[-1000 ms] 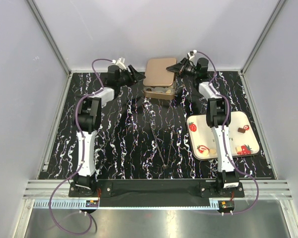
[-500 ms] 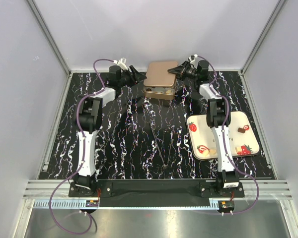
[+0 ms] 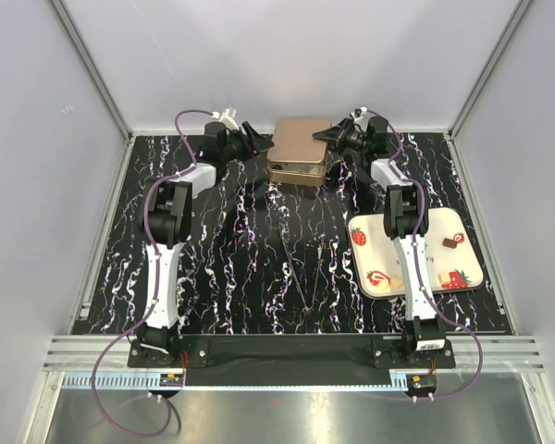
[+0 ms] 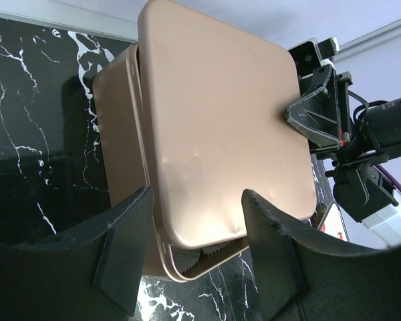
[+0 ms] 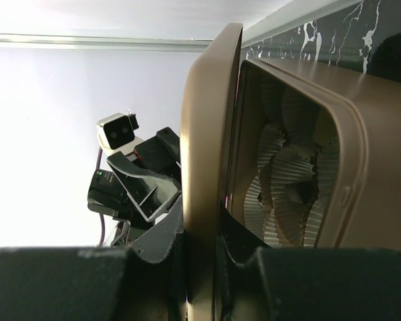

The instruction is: Pack the chocolate

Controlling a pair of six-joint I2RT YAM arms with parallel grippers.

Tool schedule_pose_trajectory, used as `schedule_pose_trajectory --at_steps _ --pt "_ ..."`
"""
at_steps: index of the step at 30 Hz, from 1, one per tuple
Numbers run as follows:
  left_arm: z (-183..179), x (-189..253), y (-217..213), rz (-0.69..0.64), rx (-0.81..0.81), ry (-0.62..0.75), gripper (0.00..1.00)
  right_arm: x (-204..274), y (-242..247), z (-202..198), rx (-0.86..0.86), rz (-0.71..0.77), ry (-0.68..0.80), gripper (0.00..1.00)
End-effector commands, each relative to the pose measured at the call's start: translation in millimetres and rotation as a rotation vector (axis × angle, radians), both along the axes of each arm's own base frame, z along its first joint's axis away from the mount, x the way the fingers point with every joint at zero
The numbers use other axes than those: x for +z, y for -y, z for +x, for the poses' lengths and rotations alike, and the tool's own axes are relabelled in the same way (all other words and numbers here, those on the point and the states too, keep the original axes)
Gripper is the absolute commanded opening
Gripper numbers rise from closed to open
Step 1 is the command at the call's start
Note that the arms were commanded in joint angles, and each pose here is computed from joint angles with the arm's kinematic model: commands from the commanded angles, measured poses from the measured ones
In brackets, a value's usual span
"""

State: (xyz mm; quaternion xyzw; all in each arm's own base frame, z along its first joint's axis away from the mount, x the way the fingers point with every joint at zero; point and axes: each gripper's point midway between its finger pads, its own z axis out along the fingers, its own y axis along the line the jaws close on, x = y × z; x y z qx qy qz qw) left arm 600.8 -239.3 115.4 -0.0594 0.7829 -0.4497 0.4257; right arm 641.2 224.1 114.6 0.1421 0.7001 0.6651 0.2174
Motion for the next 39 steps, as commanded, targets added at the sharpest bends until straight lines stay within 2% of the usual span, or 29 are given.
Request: schedule_pose_trajectory --at_steps 1,4,8,23,28,32,34,39 --pt "12.1 19.2 5.8 -0.010 0.000 0.083 0.60 18.0 5.4 -2.4 0.026 -0.010 0.063 0.07" --pt "11.9 19.2 6.0 -0.010 -0.002 0.081 0.60 16.0 6.4 -2.6 0.026 -0.024 0.054 0.06" --pt "10.6 17.7 7.3 -0.004 -0.004 0.079 0.60 19.2 4.7 -5.6 0.043 -0.014 0.061 0.01" --pt "7.6 9.9 7.6 0.053 -0.003 0.074 0.59 15.8 4.7 -9.0 0.061 -0.002 0.038 0.03" --pt "7.3 7.4 5.1 0.086 0.003 0.072 0.59 13.4 3.2 -8.7 0.055 -0.003 0.027 0.05" --pt "7.1 6.0 4.3 0.101 0.007 0.070 0.59 8.7 -1.6 -10.3 0.063 -0.005 0.014 0.10" --pt "7.2 4.6 3.9 0.107 0.007 0.068 0.59 5.4 -0.4 -9.5 0.057 -0.008 0.005 0.16" --pt "6.0 5.4 3.1 0.122 0.002 0.065 0.59 7.2 0.9 -9.1 0.049 -0.014 0.002 0.17"
